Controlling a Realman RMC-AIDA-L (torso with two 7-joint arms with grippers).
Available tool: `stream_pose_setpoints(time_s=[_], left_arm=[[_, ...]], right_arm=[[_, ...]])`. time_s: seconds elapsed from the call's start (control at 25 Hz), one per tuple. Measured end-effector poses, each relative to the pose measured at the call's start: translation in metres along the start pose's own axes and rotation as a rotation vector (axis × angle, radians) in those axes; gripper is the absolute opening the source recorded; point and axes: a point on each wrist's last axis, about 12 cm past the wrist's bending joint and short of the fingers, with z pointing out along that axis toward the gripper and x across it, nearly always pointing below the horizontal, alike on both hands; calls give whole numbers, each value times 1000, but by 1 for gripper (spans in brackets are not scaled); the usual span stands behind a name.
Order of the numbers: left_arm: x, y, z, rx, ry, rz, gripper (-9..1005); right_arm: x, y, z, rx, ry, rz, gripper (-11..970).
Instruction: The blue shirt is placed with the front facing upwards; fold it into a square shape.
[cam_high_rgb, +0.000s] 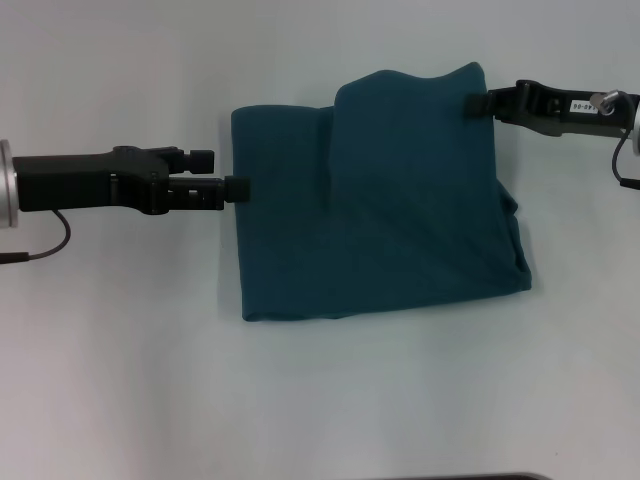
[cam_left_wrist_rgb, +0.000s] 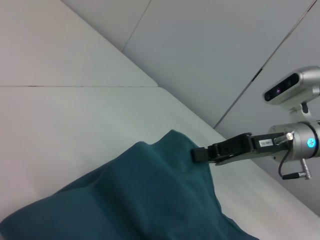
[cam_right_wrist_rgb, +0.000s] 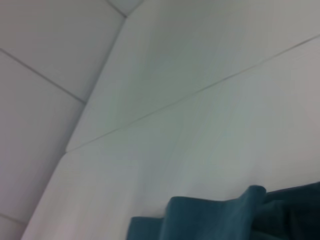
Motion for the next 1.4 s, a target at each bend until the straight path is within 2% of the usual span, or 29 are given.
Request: stream_pose_setpoints(time_s=[0.24,0.48,0.68,0.92,1.12,1.4], left_arm=[[1,0,0,0,3,-2,933],[3,1,0,-2,9,-10,933],[3,2,1,-10,5,-11,933],[1,2,1,-15,-12,-11,933],[-2,4,1,-23,-17,-12,933],[-3,3,2,-22,-17,-10,932]], right_arm=[[-1,-7,-6,28,-46,16,58],[-6,-9,-24,1,-114,7,247],[-6,7,-35,-150,-111,-63,493],[-2,19,-25,-211,-47,-89,536],[2,25,-6,-202,13,-114,354],[8,24,19,-110,86,-152,177]])
